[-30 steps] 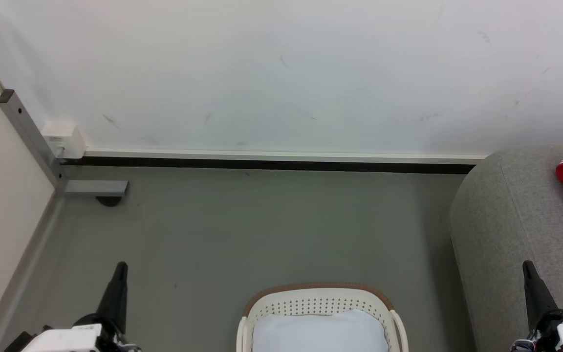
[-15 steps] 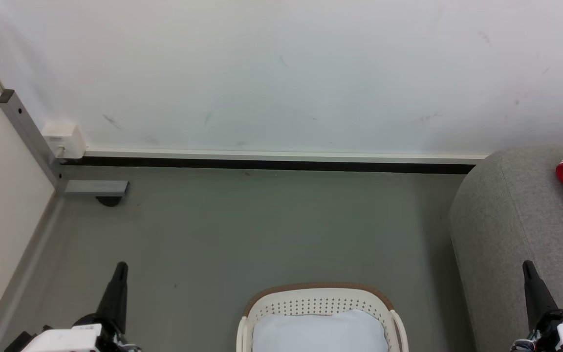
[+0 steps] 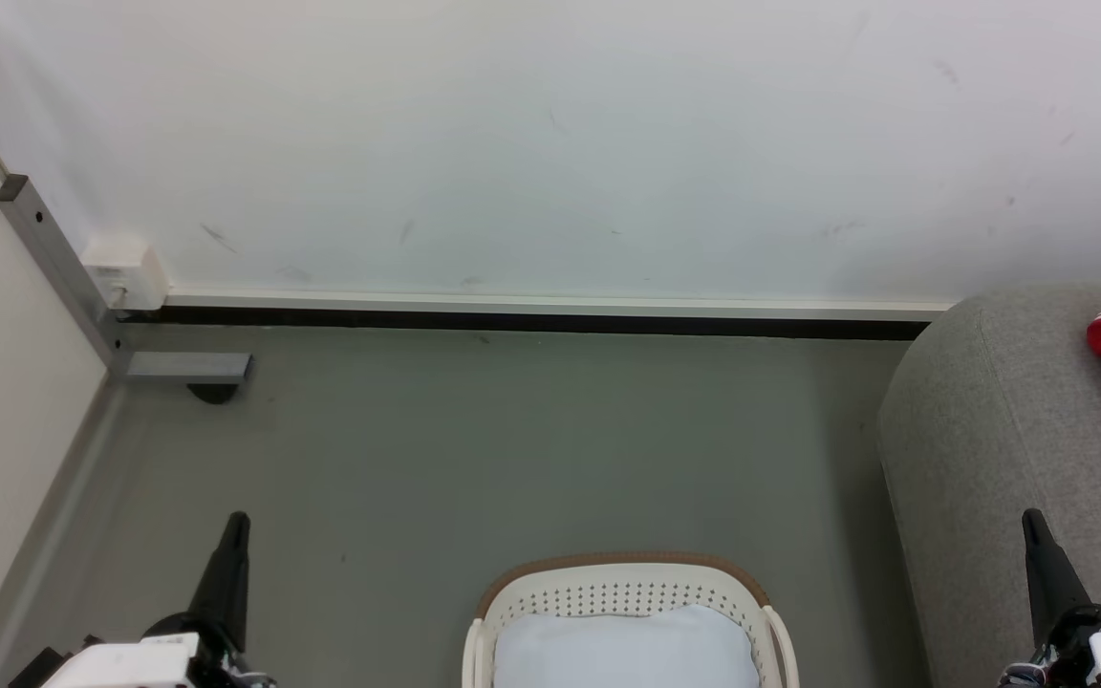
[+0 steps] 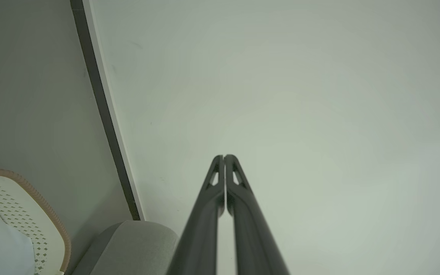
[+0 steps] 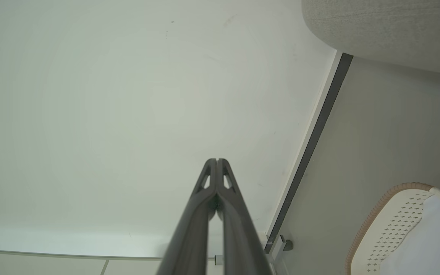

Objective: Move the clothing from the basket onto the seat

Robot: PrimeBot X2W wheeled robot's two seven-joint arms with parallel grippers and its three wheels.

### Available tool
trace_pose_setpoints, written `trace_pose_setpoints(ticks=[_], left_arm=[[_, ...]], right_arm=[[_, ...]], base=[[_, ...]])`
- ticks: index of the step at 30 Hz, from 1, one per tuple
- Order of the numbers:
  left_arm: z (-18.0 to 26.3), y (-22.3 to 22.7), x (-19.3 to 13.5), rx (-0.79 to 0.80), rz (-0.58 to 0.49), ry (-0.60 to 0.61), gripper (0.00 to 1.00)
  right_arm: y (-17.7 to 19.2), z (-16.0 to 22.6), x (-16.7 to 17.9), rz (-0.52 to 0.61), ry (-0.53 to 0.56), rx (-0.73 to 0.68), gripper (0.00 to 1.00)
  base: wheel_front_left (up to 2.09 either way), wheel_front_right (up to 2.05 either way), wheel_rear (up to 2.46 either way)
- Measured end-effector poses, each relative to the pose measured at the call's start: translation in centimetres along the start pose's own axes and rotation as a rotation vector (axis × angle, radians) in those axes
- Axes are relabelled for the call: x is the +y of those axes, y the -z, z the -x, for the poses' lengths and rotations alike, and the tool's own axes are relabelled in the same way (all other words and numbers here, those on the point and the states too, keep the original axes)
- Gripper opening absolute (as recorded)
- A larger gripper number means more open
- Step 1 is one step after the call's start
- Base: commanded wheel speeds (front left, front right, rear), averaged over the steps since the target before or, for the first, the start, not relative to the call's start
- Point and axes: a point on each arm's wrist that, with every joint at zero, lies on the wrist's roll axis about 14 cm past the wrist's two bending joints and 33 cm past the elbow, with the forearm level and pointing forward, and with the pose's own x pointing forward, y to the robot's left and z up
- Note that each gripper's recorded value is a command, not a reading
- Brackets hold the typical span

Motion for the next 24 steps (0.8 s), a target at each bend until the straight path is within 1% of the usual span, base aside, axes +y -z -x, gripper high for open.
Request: trace_pose_setpoints(ticks=[24], left_arm=[[0.00, 0.00, 0.00, 0.000, 0.000, 0.000, 0.00]], right_arm=[[0.01, 0.00, 0.00, 0.000, 0.000, 0.000, 0.00]], base=[[0.00, 0.00, 0.00]])
